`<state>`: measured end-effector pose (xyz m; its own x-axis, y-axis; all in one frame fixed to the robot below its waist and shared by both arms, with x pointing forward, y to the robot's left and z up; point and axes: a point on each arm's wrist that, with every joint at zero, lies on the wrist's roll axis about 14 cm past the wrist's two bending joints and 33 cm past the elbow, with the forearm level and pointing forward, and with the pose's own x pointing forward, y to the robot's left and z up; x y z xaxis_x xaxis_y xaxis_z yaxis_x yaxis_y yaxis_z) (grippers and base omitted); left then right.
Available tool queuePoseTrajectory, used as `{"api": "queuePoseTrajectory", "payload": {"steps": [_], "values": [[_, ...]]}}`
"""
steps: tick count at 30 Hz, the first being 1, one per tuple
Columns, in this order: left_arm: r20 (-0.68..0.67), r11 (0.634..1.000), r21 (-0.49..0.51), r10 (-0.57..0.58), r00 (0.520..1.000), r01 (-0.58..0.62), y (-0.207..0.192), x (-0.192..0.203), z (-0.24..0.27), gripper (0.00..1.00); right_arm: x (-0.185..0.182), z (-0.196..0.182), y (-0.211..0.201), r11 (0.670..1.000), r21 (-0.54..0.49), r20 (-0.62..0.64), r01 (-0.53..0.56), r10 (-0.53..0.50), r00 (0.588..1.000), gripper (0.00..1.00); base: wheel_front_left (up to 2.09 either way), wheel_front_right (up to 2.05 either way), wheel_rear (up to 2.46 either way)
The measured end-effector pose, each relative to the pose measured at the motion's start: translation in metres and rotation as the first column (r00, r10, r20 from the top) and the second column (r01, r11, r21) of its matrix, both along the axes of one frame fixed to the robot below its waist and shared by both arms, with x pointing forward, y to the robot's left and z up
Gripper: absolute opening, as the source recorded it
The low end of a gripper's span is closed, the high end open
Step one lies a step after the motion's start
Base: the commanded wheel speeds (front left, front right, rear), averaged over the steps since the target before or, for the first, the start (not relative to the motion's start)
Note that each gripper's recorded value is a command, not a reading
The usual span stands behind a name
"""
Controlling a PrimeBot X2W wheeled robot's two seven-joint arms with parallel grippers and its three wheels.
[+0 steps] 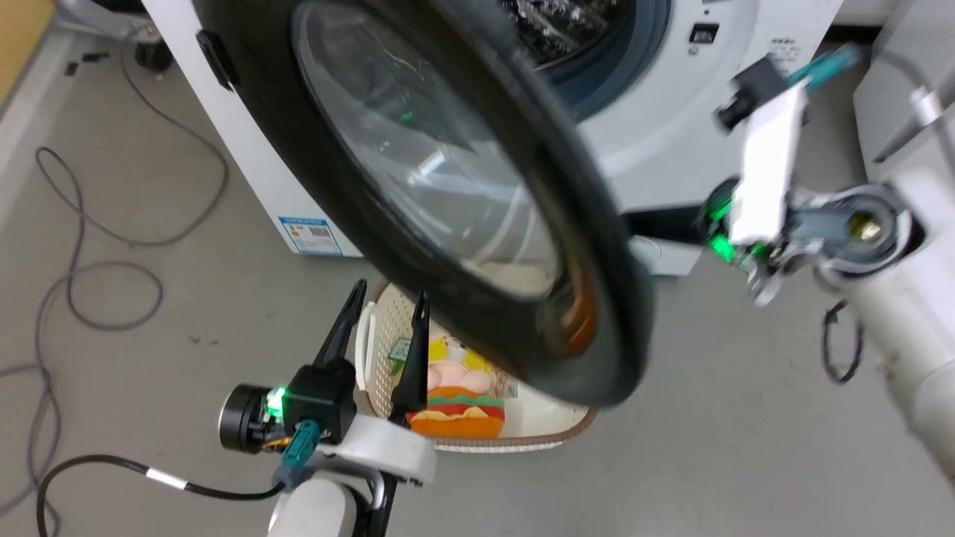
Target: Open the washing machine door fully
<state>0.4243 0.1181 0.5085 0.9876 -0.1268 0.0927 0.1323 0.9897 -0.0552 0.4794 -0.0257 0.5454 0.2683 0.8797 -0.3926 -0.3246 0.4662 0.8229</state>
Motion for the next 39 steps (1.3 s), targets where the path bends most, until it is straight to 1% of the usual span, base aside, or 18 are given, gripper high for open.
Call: {"api": "queuePoseTrajectory", "payload": {"steps": [8,11,14,17,20,21,23,24,26,27,29,30,33,34,36,37,39], "values": [[-0.007,0.999,0.019,0.031,1.0,-0.03,0.014,-0.019,-0.001,1.0,-0.047,-0.002,0.038,0.991,0.077,-0.027,-0.107,0.109,0.994,0.0,0.0,0.0,0.0],[-0.012,0.999,0.022,0.038,0.999,-0.038,0.018,-0.022,-0.002,1.0,-0.058,-0.003,0.048,0.986,0.104,-0.037,-0.127,0.131,0.991,0.0,0.0,0.0,0.0],[-0.01,0.999,0.027,0.041,0.999,-0.04,0.02,-0.023,-0.002,1.0,-0.064,-0.004,0.054,0.983,0.134,-0.041,-0.124,0.131,0.991,0.0,0.0,0.0,0.0],[-0.009,0.999,0.026,0.042,0.999,-0.041,0.021,-0.023,-0.001,1.0,-0.061,0.0,0.057,0.978,0.203,-0.029,-0.042,0.049,0.998,0.0,0.0,0.0,0.0],[-0.015,0.999,0.025,0.042,0.999,-0.041,0.021,-0.026,-0.003,1.0,-0.045,0.006,0.047,0.951,0.285,-0.005,0.124,-0.128,0.992,0.0,0.0,0.0,0.0],[-0.014,0.999,0.025,0.041,0.999,-0.04,0.02,-0.026,-0.003,1.0,-0.038,0.008,0.04,0.931,0.31,0.003,0.193,-0.204,0.979,0.0,0.0,0.0,0.0],[-0.009,0.999,0.022,0.039,0.999,-0.039,0.02,-0.026,-0.001,1.0,-0.026,0.008,0.021,0.872,0.361,-0.007,0.332,-0.353,0.936,0.0,0.0,0.0,0.0],[-0.007,0.999,0.021,0.037,0.999,-0.037,0.019,-0.026,0.0,1.0,-0.022,0.005,0.011,0.841,0.373,-0.008,0.393,-0.42,0.907,0.16,0.0,0.0,0.0],[-0.004,0.999,0.02,0.035,0.999,-0.035,0.018,-0.027,0.001,1.0,-0.017,-0.001,-0.013,0.756,0.403,-0.041,0.516,-0.548,0.836,1.0,0.0,0.0,0.0],[-0.004,0.999,0.019,0.032,0.999,-0.032,0.017,-0.027,0.001,1.0,-0.016,-0.006,-0.025,0.719,0.402,-0.043,0.567,-0.604,0.796,1.0,0.0,0.0,0.0],[-0.007,0.999,0.018,0.03,1.0,-0.029,0.016,-0.03,0.0,1.0,-0.016,-0.013,-0.053,0.615,0.416,-0.067,0.67,-0.714,0.697,1.0,0.0,0.0,0.0],[-0.008,0.999,0.018,0.029,1.0,-0.029,0.016,-0.031,0.0,1.0,-0.017,-0.017,-0.067,0.569,0.415,-0.068,0.709,-0.758,0.648,1.0,0.0,0.0,0.0],[-0.006,1.0,0.017,0.024,1.0,-0.024,0.014,-0.032,0.001,1.0,-0.024,-0.032,-0.105,0.429,0.403,-0.067,0.808,-0.867,0.494,1.0,0.0,0.0,0.0],[-0.006,1.0,0.015,0.02,1.0,-0.02,0.014,-0.033,0.001,1.0,-0.028,-0.038,-0.118,0.394,0.392,-0.039,0.832,-0.896,0.442,1.0,0.0,0.0,0.0],[-0.009,1.0,0.015,0.018,1.0,-0.018,0.014,-0.034,0.0,1.0,-0.037,-0.048,-0.142,0.345,0.362,0.054,0.866,-0.935,0.35,1.0,0.0,0.0,0.0],[-0.012,1.0,0.015,0.018,1.0,-0.018,0.013,-0.035,-0.001,1.0,-0.041,-0.052,-0.153,0.33,0.347,0.099,0.878,-0.944,0.316,1.0,0.0,0.0,0.0],[-0.011,1.0,0.015,0.017,1.0,-0.017,0.014,-0.036,-0.001,1.0,-0.047,-0.057,-0.17,0.323,0.317,0.194,0.892,-0.942,0.273,1.0,0.0,0.0,0.0]]}}
